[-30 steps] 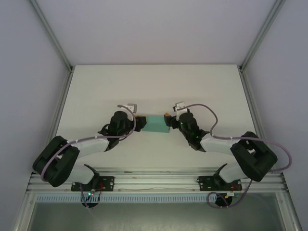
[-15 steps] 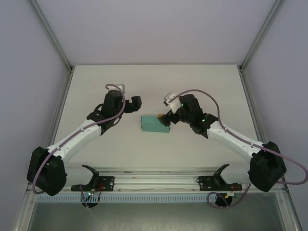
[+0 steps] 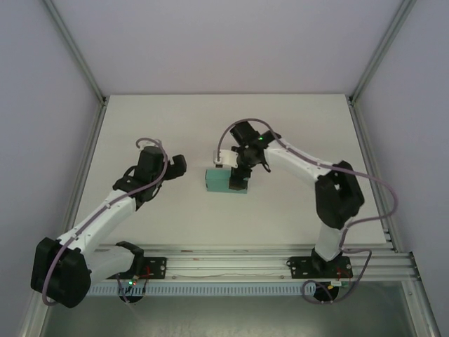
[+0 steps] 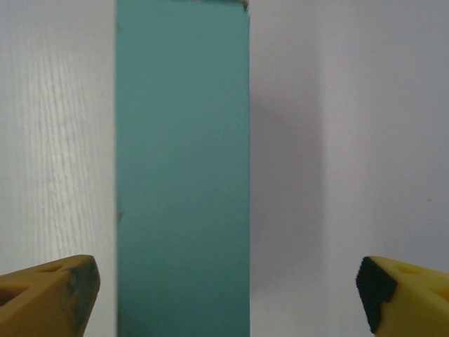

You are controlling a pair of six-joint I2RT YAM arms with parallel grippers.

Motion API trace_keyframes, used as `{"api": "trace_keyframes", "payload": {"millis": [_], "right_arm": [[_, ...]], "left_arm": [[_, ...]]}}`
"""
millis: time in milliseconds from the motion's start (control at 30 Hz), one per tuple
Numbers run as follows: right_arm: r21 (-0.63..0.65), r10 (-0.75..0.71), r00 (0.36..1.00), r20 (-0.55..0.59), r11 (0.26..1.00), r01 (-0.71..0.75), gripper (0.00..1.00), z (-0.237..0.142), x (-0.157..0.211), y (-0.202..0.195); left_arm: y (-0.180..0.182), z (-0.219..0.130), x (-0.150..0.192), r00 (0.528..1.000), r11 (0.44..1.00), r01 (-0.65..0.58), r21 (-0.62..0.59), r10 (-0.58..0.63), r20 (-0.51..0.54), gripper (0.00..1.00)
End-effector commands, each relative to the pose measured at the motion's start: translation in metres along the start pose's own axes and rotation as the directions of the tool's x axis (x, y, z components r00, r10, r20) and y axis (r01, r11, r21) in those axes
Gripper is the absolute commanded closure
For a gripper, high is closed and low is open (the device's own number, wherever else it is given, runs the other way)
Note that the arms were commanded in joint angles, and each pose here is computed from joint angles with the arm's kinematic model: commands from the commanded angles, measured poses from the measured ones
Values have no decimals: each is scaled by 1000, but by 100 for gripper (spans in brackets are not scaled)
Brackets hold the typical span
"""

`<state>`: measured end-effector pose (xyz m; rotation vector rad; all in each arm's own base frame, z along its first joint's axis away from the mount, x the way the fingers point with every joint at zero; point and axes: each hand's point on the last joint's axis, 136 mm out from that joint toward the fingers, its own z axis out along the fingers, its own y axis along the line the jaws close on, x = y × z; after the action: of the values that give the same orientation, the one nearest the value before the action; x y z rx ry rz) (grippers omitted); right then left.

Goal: Assemble paper box

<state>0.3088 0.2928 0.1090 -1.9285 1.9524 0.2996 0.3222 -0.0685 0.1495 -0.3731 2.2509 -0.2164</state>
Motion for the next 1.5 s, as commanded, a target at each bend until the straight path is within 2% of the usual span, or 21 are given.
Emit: {"api": "trace_keyframes", "payload": {"millis": [0,133,233,333,433,567,700,767,900,1133,1200,1333,1467], "right_arm": [[-43,-47,989,-140,998,42,12,9,15,4],[0,-64,969,-240,998,66,26,28,22,-7],[60,-59,967,-249,995,76,35,32,19,-18],[194,-42,972,-232,977,88,46,27,10,-38],[375,-65,972,-224,915,147,50,18,2,-66],[558,-89,969,-229,804,206,48,12,-6,-99],[616,-113,950,-292,738,277,44,24,2,-114],[613,-114,946,-303,737,286,38,31,5,-113],[598,-99,943,-317,751,279,20,35,10,-99],[514,-99,958,-268,827,229,6,24,6,-41],[486,-87,968,-234,852,194,1,17,3,-24],[498,-37,993,-109,863,86,0,-11,-9,-11],[583,99,989,114,799,-147,0,-61,-18,-22]], "left_arm": [[13,-3,4,1000,999,29,-40,-28,9,0],[16,-7,3,999,998,30,-46,-29,25,0],[18,-11,-1,998,998,31,-52,-28,52,0],[20,-15,-4,997,998,32,-58,-28,65,0],[22,-18,-5,997,997,32,-65,-27,73,0],[23,-21,-5,995,998,39,-55,-34,91,0],[25,-25,-6,993,998,46,-51,-41,107,0],[26,-26,-6,993,997,50,-55,-44,108,0],[24,-26,-7,992,998,48,-46,-43,115,0],[16,-27,-13,993,999,47,-20,-44,109,0],[14,-29,-16,992,999,48,-12,-47,115,0],[14,-32,-26,989,999,42,-25,-38,145,0],[23,-37,-46,975,995,27,-101,-3,223,0]]}}
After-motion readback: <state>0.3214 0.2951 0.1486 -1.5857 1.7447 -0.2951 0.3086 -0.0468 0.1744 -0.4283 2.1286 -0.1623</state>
